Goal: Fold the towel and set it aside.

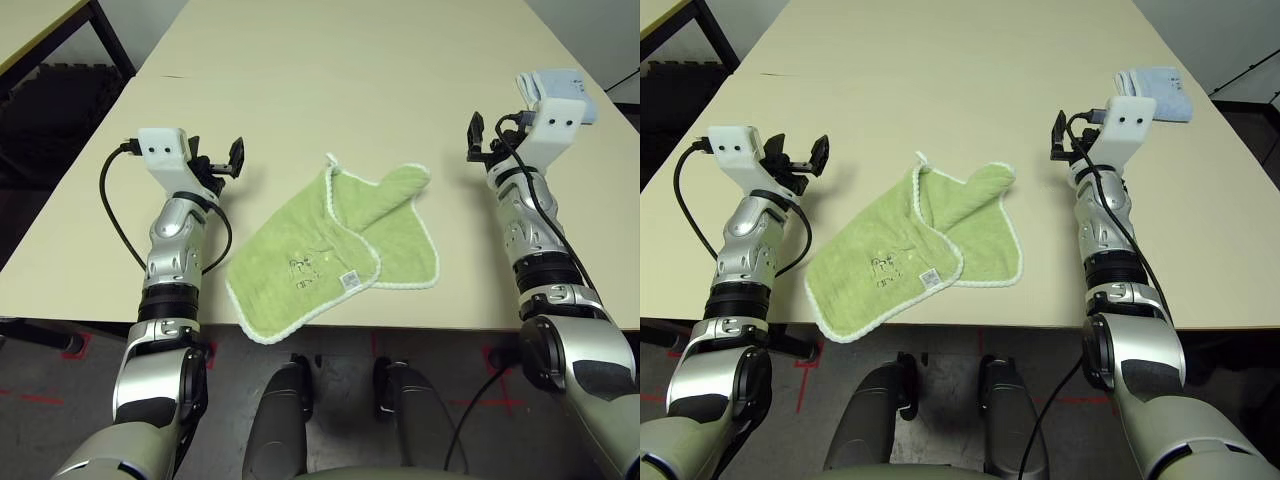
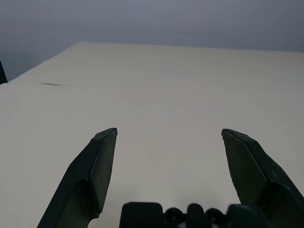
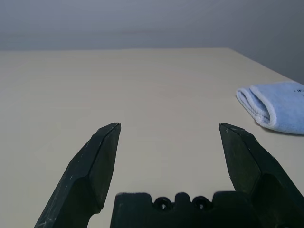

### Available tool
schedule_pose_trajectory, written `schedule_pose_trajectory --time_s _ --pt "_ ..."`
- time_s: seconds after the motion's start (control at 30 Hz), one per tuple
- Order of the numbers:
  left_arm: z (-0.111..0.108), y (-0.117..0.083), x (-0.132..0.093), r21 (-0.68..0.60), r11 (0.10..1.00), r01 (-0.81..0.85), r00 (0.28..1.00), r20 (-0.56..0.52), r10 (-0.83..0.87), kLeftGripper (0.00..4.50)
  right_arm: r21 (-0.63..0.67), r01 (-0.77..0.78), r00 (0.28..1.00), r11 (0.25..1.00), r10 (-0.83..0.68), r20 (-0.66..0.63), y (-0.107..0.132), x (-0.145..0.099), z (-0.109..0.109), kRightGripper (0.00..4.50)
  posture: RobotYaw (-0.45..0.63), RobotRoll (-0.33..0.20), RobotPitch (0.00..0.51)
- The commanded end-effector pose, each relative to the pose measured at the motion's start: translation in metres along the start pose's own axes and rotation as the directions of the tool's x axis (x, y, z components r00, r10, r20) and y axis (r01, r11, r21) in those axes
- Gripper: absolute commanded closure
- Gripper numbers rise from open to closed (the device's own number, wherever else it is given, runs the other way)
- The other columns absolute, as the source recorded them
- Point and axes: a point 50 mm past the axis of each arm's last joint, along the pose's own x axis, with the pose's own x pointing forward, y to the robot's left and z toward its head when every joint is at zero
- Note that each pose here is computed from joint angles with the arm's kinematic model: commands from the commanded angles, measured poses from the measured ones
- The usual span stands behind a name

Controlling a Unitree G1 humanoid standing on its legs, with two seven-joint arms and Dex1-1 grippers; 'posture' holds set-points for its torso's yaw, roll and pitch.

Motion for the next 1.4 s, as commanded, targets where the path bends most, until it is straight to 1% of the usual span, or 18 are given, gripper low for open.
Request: schedule_pose_trajectory --time_s 0.03,0.23,0.37,0.47,0.6,0.73,0.83,0.97,1.03,1.1,1.13,1.27,1.33,1.4 --pt "-0.005 0.004 -0.003 0.007 1.0 -0.01 1.0 -0.021 0.01 0.03 -0.001 -0.002 1.0 1.0 0.002 -0.017 0.002 -0.003 -0.006 0.0 -0.04 0.0 0.134" --pt "-0.005 0.005 -0.003 0.014 1.0 0.004 0.999 -0.034 -0.004 0.03 -0.001 -0.03 0.999 1.0 0.03 -0.022 0.002 -0.006 -0.009 0.0 -0.04 0.0 0.14" --pt "-0.005 0.01 -0.004 0.028 1.0 0.008 0.999 -0.042 -0.006 0.03 -0.018 -0.043 0.999 0.999 0.043 -0.023 -0.003 -0.005 -0.008 0.0 -0.04 0.0 0.146" --pt "-0.003 0.017 -0.005 0.048 0.999 0.018 0.999 -0.049 -0.016 0.03 -0.015 -0.099 0.995 0.995 0.099 -0.007 -0.006 -0.005 -0.005 0.0 -0.03 0.0 0.155" --pt "0.0 0.024 -0.006 0.069 0.996 0.049 0.997 -0.063 -0.045 0.03 -0.016 -0.129 0.992 0.992 0.129 -0.005 -0.011 -0.005 -0.004 0.0 -0.03 0.0 0.158" --pt "0.006 0.03 -0.007 0.065 0.988 0.141 0.988 -0.078 -0.136 0.03 -0.004 -0.172 0.985 0.985 0.172 -0.007 -0.015 -0.007 -0.005 0.0 -0.02 0.0 0.163" --pt "0.012 0.036 -0.007 0.049 0.965 0.259 0.961 -0.108 -0.253 0.03 0.013 -0.222 0.975 0.975 0.222 -0.017 -0.017 -0.009 -0.007 0.0 -0.01 0.0 0.17" --pt "0.016 0.039 -0.008 -0.022 0.896 0.443 0.881 -0.174 -0.44 0.03 0.019 -0.302 0.952 0.953 0.302 -0.039 -0.02 -0.011 -0.01 0.0 -0.01 0.0 0.182" --pt "0.02 0.037 -0.006 -0.052 0.846 0.531 0.824 -0.199 -0.53 0.03 0.009 -0.318 0.947 0.948 0.318 -0.05 -0.023 -0.011 -0.01 0.0 -0.02 0.0 0.194" --pt "0.023 0.033 -0.005 -0.067 0.793 0.605 0.768 -0.215 -0.604 0.03 0.001 -0.333 0.941 0.943 0.332 -0.058 -0.025 -0.011 -0.009 0.0 -0.02 0.0 0.195" --pt "0.024 0.033 -0.004 -0.071 0.779 0.623 0.752 -0.218 -0.622 0.03 0.0 -0.338 0.94 0.941 0.337 -0.059 -0.025 -0.011 -0.009 0.0 -0.02 0.0 0.195" --pt "0.024 0.019 -0.007 -0.058 0.644 0.763 0.61 -0.266 -0.747 0.03 -0.029 -0.375 0.925 0.927 0.372 -0.078 -0.027 -0.009 -0.004 0.0 -0.03 0.0 0.211" --pt "0.022 0.016 -0.009 -0.056 0.608 0.792 0.573 -0.276 -0.772 0.03 -0.042 -0.398 0.915 0.916 0.393 -0.09 -0.026 -0.009 -0.003 0.0 -0.03 0.0 0.216" --pt "0.02 0.011 -0.012 -0.058 0.57 0.82 0.535 -0.277 -0.798 0.03 -0.057 -0.451 0.89 0.891 0.444 -0.099 -0.027 -0.008 0.003 0.0 -0.04 0.0 0.225"
